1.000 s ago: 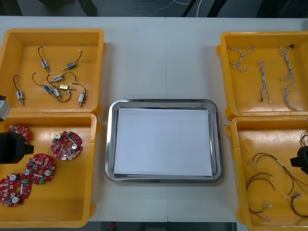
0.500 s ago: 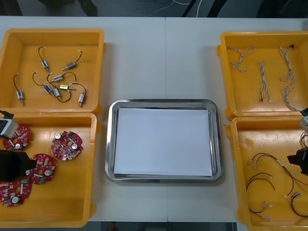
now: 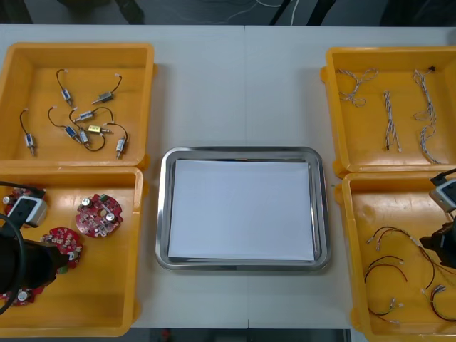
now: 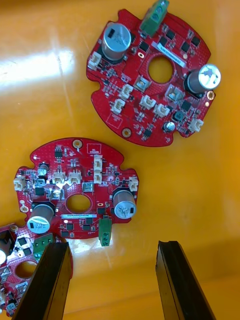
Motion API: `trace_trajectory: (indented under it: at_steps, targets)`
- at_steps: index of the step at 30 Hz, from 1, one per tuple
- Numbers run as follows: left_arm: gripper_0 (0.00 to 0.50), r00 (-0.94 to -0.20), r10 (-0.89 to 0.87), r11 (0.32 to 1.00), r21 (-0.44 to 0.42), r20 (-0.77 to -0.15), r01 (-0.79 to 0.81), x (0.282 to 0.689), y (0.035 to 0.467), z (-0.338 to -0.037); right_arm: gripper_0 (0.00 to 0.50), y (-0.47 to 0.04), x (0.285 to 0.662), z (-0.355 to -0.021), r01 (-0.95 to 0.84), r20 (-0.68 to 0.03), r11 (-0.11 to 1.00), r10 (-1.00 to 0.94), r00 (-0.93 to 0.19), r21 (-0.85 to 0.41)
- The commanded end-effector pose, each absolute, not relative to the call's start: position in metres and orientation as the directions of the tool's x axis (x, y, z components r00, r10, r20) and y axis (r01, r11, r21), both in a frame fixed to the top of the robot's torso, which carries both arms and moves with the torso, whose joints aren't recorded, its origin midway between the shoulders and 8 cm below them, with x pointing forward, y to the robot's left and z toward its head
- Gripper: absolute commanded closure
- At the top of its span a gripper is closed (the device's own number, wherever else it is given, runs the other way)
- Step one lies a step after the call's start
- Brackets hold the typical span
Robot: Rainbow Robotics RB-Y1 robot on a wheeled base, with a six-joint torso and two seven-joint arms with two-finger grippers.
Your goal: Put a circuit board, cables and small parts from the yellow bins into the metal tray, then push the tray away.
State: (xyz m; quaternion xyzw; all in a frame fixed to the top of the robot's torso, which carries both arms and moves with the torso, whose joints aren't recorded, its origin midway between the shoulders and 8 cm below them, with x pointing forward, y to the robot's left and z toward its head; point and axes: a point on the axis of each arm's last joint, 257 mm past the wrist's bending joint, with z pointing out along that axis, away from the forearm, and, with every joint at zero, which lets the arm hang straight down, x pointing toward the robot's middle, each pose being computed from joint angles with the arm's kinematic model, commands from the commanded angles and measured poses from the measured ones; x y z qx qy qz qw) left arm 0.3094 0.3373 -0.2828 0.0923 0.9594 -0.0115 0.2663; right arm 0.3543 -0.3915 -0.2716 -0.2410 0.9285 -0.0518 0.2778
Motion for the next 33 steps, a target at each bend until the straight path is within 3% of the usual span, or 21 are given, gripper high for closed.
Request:
trace_trajectory:
  at_steps: [1, 21, 33]
  targets:
    - [0.0, -0.823, 0.297, 0.953, 0.096, -0.484, 0.287, 0.299, 0.342, -0.299, 0.0, -0.405, 0.35, -0.277, -0.473, -0.429, 0.834, -0.552, -0.715, -0.285]
    - [0.0, -0.802, 0.326, 0.943, 0.116, -0.502, 0.31, 0.305, 0.346, -0.333, 0.0, -0.385, 0.379, -0.297, -0.511, -0.408, 0.824, -0.566, -0.716, -0.245]
    - [0.0, -0.792, 0.333, 0.94, 0.115, -0.512, 0.321, 0.308, 0.342, -0.337, 0.0, -0.401, 0.377, -0.304, -0.53, -0.329, 0.783, -0.619, -0.713, -0.325]
